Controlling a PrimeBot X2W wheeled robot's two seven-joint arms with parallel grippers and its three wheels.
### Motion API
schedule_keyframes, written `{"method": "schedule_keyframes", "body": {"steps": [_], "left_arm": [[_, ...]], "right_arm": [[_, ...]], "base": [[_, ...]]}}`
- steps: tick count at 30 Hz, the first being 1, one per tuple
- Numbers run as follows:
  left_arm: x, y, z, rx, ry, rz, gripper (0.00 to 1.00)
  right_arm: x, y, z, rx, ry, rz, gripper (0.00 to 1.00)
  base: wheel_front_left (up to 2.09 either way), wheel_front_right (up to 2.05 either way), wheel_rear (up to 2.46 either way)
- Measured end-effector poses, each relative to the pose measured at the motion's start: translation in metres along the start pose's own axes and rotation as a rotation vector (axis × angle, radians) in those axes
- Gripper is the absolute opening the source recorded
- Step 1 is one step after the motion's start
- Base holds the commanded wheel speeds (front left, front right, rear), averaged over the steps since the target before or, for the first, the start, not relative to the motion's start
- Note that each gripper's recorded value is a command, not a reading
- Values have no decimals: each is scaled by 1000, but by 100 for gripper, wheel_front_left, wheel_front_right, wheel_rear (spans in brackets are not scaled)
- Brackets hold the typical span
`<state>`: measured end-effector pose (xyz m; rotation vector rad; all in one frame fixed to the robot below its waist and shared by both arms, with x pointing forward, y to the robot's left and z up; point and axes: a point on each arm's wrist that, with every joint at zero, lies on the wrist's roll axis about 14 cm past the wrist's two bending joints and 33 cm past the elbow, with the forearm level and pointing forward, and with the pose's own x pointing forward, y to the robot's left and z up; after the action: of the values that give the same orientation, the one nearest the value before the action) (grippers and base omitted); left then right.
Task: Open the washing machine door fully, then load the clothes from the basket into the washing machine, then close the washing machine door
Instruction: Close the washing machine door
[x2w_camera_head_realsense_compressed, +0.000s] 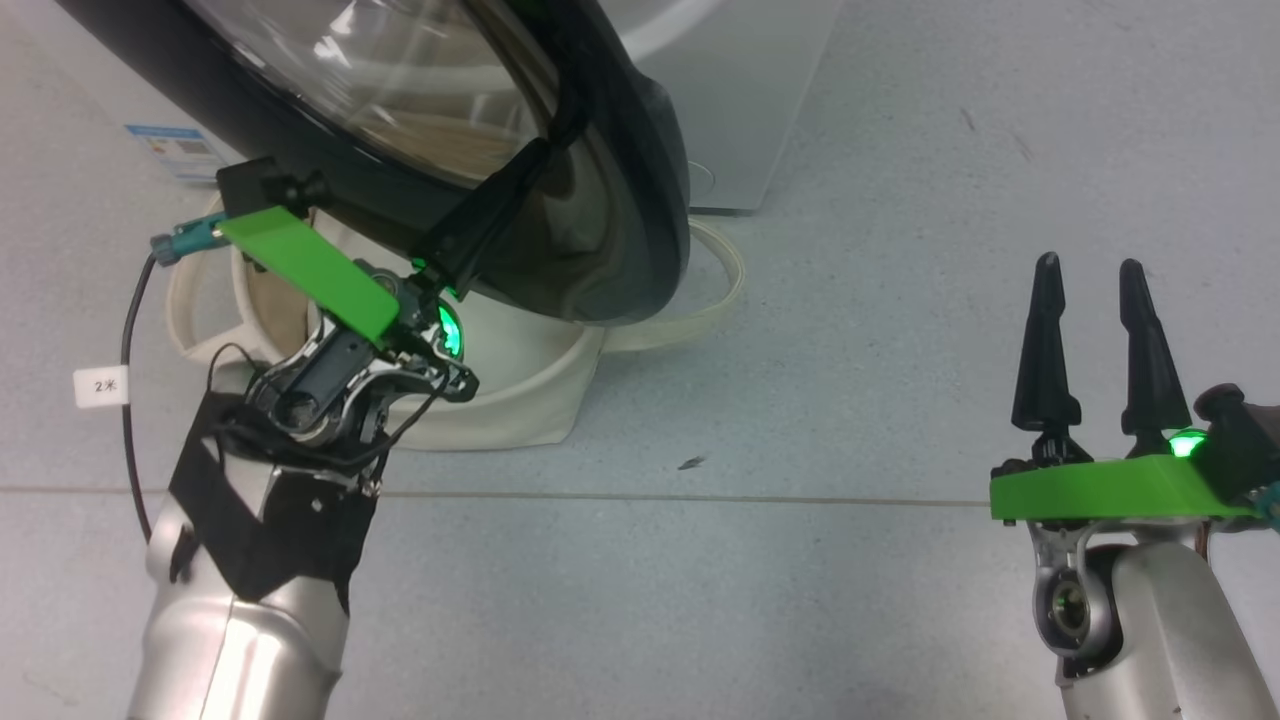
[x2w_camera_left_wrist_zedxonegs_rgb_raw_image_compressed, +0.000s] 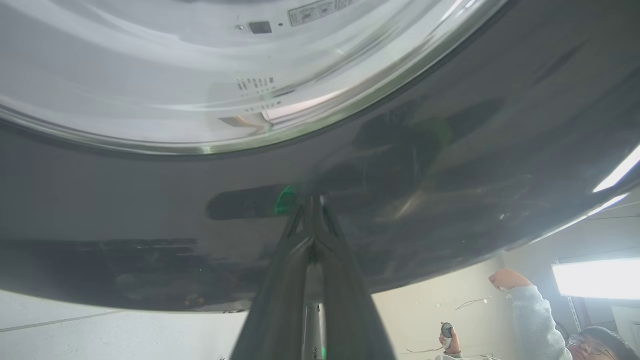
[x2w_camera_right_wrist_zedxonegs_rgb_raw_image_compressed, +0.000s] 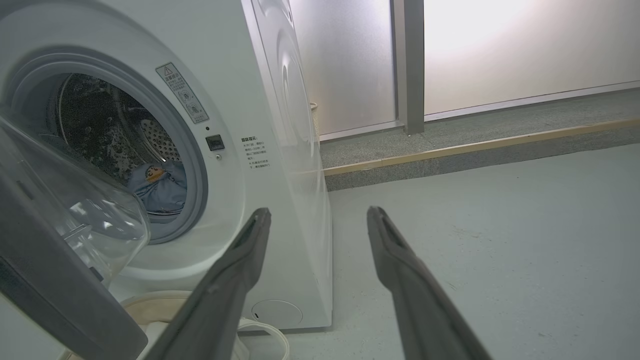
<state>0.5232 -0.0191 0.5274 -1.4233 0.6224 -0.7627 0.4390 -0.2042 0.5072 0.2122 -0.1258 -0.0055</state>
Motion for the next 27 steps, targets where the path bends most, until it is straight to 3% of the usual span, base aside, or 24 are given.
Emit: {"method": "schedule_keyframes", "body": {"steps": [4,6,9,12,15,17,20,24,26,27], "left_arm": [[-3,1,6,35,-41,20,0],[-10,4,14,116,-90,61,0],[-30,19,24,312,-174,176,0],[-70,49,36,588,-275,345,0],[-116,59,53,865,-419,460,0],[-138,56,59,1025,-492,527,0],[-162,48,62,1142,-557,615,0],[-195,-6,75,1304,-766,649,1],[-212,-18,74,1334,-843,673,100],[-221,-19,72,1335,-863,692,100]], "right_arm": [[3,8,-2,10,1,21,100],[5,13,-2,16,-2,37,100],[8,23,1,27,-12,63,100],[10,37,5,40,-24,99,100],[11,54,11,53,-41,144,100],[11,65,15,62,-52,174,100],[8,83,18,78,-57,221,100],[5,107,16,92,-52,286,100],[3,124,16,103,-49,334,100],[1,134,14,108,-44,362,100]], "base": [[0,0,0],[0,0,0],[0,0,0],[0,0,0],[0,0,0],[0,0,0],[0,0,0],[0,0,0],[0,0,0],[0,0,0]]}}
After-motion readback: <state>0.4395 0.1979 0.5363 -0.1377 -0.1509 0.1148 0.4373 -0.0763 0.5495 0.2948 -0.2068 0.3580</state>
